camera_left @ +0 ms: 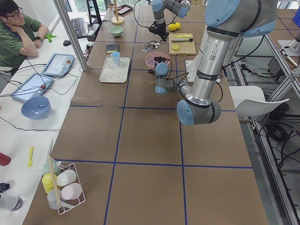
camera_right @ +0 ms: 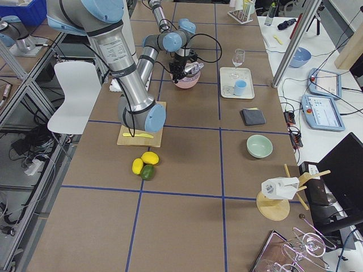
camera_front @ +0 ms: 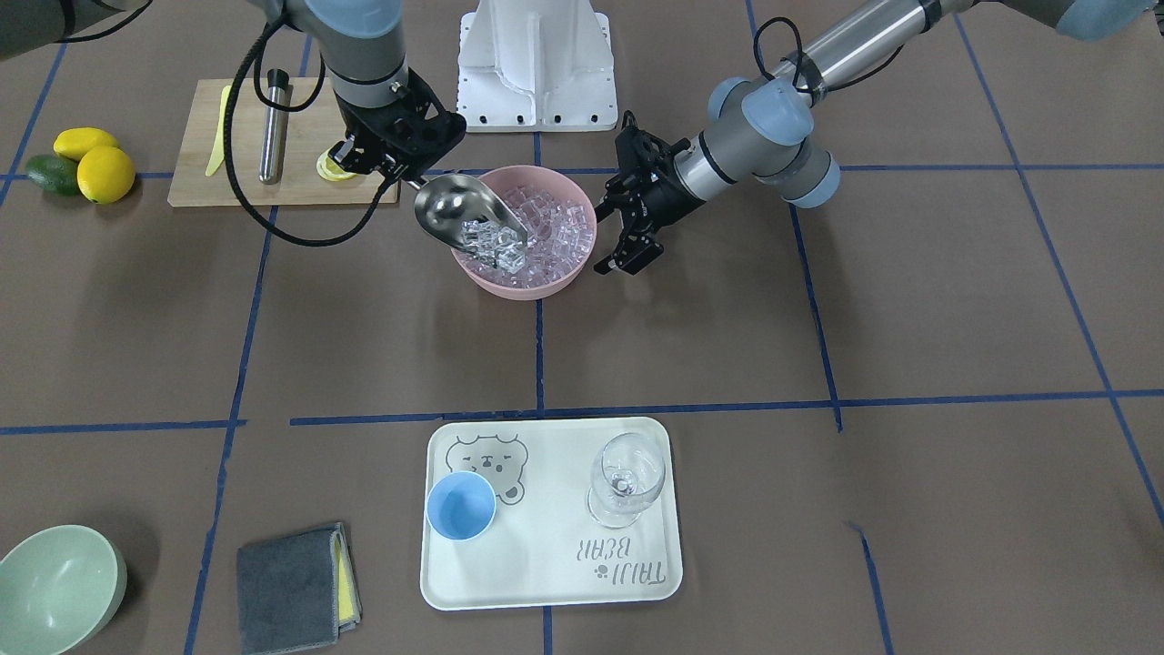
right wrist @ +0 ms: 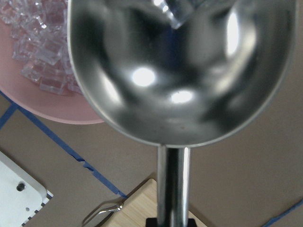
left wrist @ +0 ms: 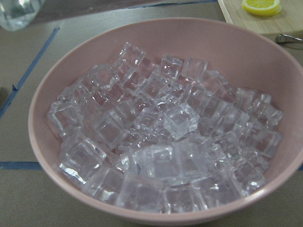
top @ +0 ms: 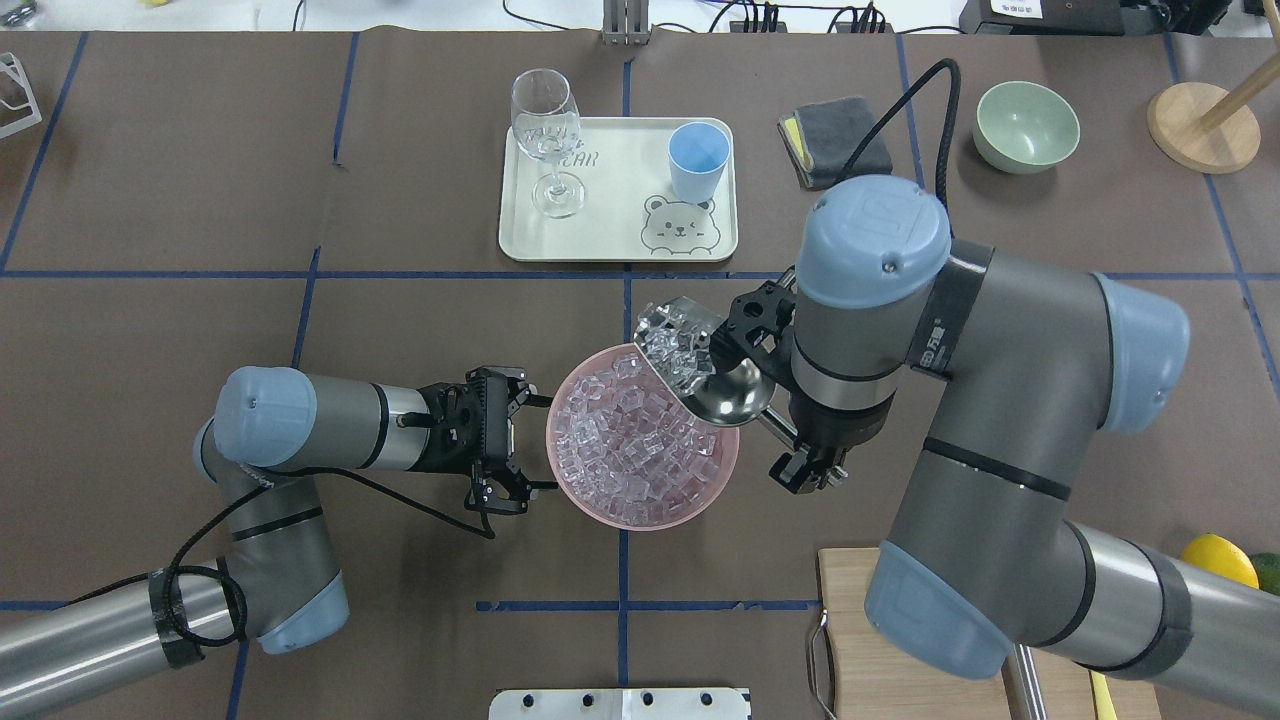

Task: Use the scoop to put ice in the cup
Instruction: 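Lift the scoop of ice cubes out of the bowl with the right gripper, then tip the scoop over the small blue cup with the right gripper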

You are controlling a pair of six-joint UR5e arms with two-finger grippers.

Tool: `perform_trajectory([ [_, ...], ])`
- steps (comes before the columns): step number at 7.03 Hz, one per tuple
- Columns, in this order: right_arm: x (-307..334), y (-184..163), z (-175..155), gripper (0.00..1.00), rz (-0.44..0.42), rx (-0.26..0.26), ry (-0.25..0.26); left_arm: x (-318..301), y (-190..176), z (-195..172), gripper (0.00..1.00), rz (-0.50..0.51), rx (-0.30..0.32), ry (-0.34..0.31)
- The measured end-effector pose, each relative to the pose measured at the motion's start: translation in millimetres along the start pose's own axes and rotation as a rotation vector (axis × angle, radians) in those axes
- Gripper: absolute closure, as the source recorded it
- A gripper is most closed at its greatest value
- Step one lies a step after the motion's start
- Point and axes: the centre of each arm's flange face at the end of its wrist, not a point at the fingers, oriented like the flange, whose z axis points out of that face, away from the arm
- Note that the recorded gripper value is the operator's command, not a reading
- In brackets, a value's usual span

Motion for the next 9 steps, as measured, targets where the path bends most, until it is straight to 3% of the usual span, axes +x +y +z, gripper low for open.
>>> perform_trajectory([
  [3,40,-34,-53,1.00,0.162,-0.041,-0.052,0,-1,0,0.00,0.001,0.002,0.000],
  [6,84,-97,-94,1.00,0.301,-0.057,-0.076,1,-2,1,0.00,0.001,0.004,0.001],
  [9,126,-143,-96,1.00,0.360,-0.090,-0.071,1,-4,1,0.00,-0.002,0.007,0.001],
])
